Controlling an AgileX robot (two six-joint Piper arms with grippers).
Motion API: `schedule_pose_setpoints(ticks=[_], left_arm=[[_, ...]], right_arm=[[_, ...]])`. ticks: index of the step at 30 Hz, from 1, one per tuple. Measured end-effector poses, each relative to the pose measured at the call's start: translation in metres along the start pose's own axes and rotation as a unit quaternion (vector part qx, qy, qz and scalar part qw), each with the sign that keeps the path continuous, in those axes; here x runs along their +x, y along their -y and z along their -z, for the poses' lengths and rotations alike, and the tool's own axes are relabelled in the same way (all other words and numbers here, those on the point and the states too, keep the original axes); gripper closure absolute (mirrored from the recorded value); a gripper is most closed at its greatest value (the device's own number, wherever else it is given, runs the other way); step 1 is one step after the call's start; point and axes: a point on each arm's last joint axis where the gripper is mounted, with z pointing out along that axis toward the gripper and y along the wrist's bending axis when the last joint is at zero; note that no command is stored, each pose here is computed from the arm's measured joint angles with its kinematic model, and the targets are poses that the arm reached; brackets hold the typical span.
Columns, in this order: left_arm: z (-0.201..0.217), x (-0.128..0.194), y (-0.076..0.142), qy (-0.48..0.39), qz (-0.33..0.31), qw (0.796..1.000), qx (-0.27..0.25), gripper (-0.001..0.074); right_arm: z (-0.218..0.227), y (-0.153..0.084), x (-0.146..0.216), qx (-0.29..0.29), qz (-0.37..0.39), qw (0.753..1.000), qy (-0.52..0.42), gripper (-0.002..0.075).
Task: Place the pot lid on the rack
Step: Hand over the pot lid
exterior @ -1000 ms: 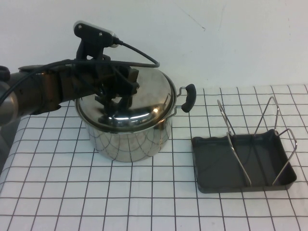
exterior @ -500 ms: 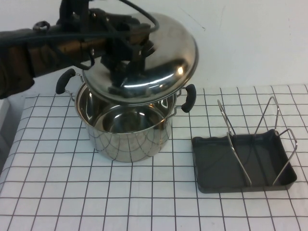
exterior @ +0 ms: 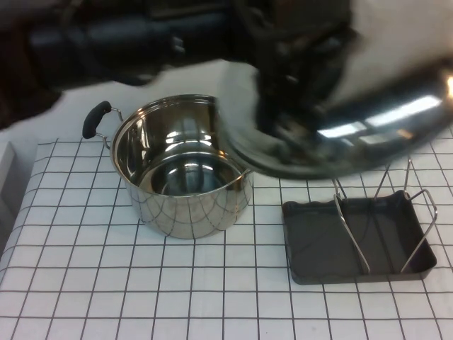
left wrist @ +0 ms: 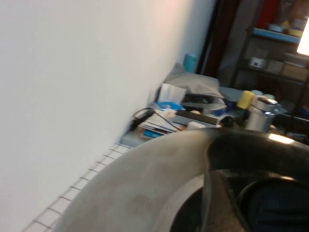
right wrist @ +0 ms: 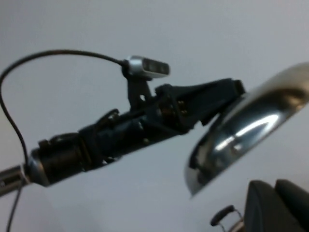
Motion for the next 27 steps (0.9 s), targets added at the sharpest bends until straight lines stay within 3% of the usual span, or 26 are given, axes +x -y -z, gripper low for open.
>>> schedule_pose_setpoints(ticks=[3, 8, 11, 15, 22, 27], left_arm=[[-0.018, 0.006, 0.024, -0.008, 0.003, 0.999, 0.032, 0.0412], [-0.043, 0.018, 0.06, -0.022, -0.005, 0.998, 0.061, 0.0412], [-0.051, 0.022, 0.072, -0.023, -0.026, 0.998, 0.058, 0.0412], [-0.054, 0.015, 0.077, -0.011, -0.045, 0.997, 0.054, 0.0412], [-0.053, -0.005, 0.082, 0.017, -0.04, 0.998, 0.055, 0.0412], [-0.057, -0.003, 0.091, 0.012, -0.02, 0.997, 0.076, 0.0412]], right_arm=[[-0.003, -0.001, -0.005, -0.017, -0.038, 0.999, 0.016, 0.0609], [-0.007, 0.002, -0.011, -0.019, -0.133, 0.99, 0.036, 0.0273], [-0.009, 0.006, -0.014, -0.007, -0.155, 0.987, 0.047, 0.0132], [-0.01, 0.012, -0.019, 0.02, -0.166, 0.983, 0.075, 0.0078], [-0.01, 0.022, -0.024, 0.055, -0.178, 0.976, 0.112, 0.0066], [-0.017, 0.03, -0.02, 0.062, -0.206, 0.972, 0.096, 0.0066]])
